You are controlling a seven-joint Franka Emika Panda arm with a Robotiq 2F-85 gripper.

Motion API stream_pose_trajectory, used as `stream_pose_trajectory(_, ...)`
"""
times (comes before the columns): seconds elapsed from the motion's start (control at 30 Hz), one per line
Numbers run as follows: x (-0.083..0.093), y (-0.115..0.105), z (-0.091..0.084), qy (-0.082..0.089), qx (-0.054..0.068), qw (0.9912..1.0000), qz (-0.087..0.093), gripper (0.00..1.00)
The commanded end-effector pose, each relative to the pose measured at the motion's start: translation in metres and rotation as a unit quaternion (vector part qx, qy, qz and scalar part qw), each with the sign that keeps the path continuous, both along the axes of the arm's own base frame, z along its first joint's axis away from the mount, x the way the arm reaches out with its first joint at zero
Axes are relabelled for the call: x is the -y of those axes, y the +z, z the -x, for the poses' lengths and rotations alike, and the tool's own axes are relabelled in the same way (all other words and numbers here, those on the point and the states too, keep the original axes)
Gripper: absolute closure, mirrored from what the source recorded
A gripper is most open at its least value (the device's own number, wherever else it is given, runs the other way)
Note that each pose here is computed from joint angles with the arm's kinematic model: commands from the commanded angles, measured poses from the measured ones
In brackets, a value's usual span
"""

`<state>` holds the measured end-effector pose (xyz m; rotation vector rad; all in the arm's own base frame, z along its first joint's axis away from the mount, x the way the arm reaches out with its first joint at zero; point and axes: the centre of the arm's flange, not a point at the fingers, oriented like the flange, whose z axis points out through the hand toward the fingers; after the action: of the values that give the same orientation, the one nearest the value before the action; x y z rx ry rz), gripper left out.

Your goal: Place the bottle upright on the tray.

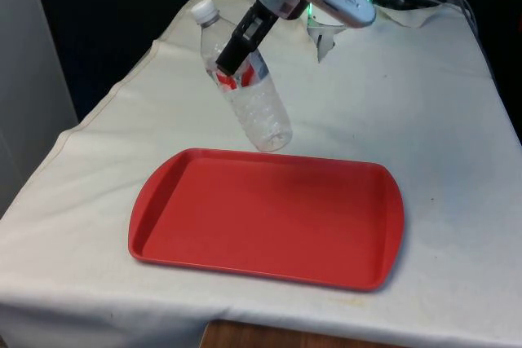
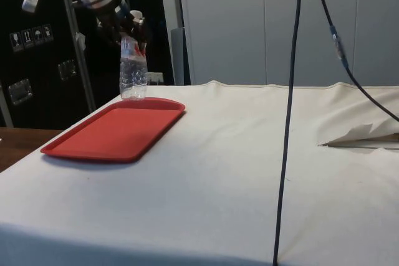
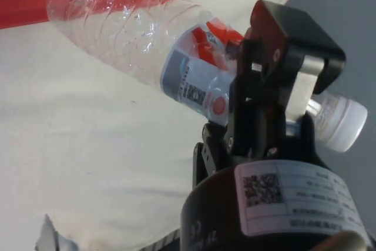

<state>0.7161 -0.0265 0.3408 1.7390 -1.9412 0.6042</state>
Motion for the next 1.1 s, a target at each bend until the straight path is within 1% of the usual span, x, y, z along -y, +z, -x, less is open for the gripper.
stream_pose_trajectory(0.0,-0.002,-0.001,-0.001,-0.003,0.002,0.99997,0.006,0.86)
stream_pose_trajectory(0.03,-0.002,-0.003,-0.001,-0.004,0.002,0.99994,0.01,0.86)
stream_pose_trajectory(0.07,-0.002,-0.004,-0.002,-0.005,0.003,0.99982,0.018,0.86)
stream_pose_trajectory(0.1,-0.002,-0.004,-0.001,-0.002,0.002,0.99987,0.016,0.86)
stream_pose_trajectory(0.13,-0.003,-0.005,-0.002,-0.006,0.004,0.99974,0.022,0.86)
stream_pose_trajectory(0.3,-0.008,-0.009,-0.003,-0.008,0.006,0.99917,0.04,0.86)
stream_pose_trajectory(0.37,-0.009,-0.01,-0.004,-0.01,0.007,0.99886,0.046,0.86)
stream_pose_trajectory(0.4,-0.012,-0.012,-0.005,-0.011,0.008,0.99855,0.052,0.86)
stream_pose_trajectory(0.43,-0.01,-0.011,-0.003,-0.009,0.006,0.99877,0.049,0.86)
stream_pose_trajectory(0.47,-0.013,-0.013,-0.005,-0.012,0.008,0.99837,0.055,0.86)
stream_pose_trajectory(0.57,-0.015,-0.017,-0.007,-0.016,0.01,0.99773,0.065,0.86)
stream_pose_trajectory(0.6,-0.016,-0.019,-0.007,-0.017,0.01,0.99753,0.067,0.86)
stream_pose_trajectory(0.63,-0.018,-0.021,-0.008,-0.019,0.009,0.99708,0.074,0.86)
stream_pose_trajectory(0.73,-0.019,-0.024,-0.009,-0.023,0.009,0.99634,0.082,0.86)
stream_pose_trajectory(0.77,-0.019,-0.024,-0.008,-0.019,0.008,0.99663,0.079,0.86)
stream_pose_trajectory(0.8,-0.019,-0.025,-0.01,-0.025,0.009,0.99605,0.085,0.86)
stream_pose_trajectory(0.93,-0.021,-0.03,-0.011,-0.031,0.01,0.99492,0.095,0.86)
stream_pose_trajectory(0.97,-0.022,-0.033,-0.011,-0.033,0.01,0.99425,0.101,0.86)
stream_pose_trajectory(1.07,-0.025,-0.037,-0.012,-0.037,0.01,0.99328,0.109,0.86)
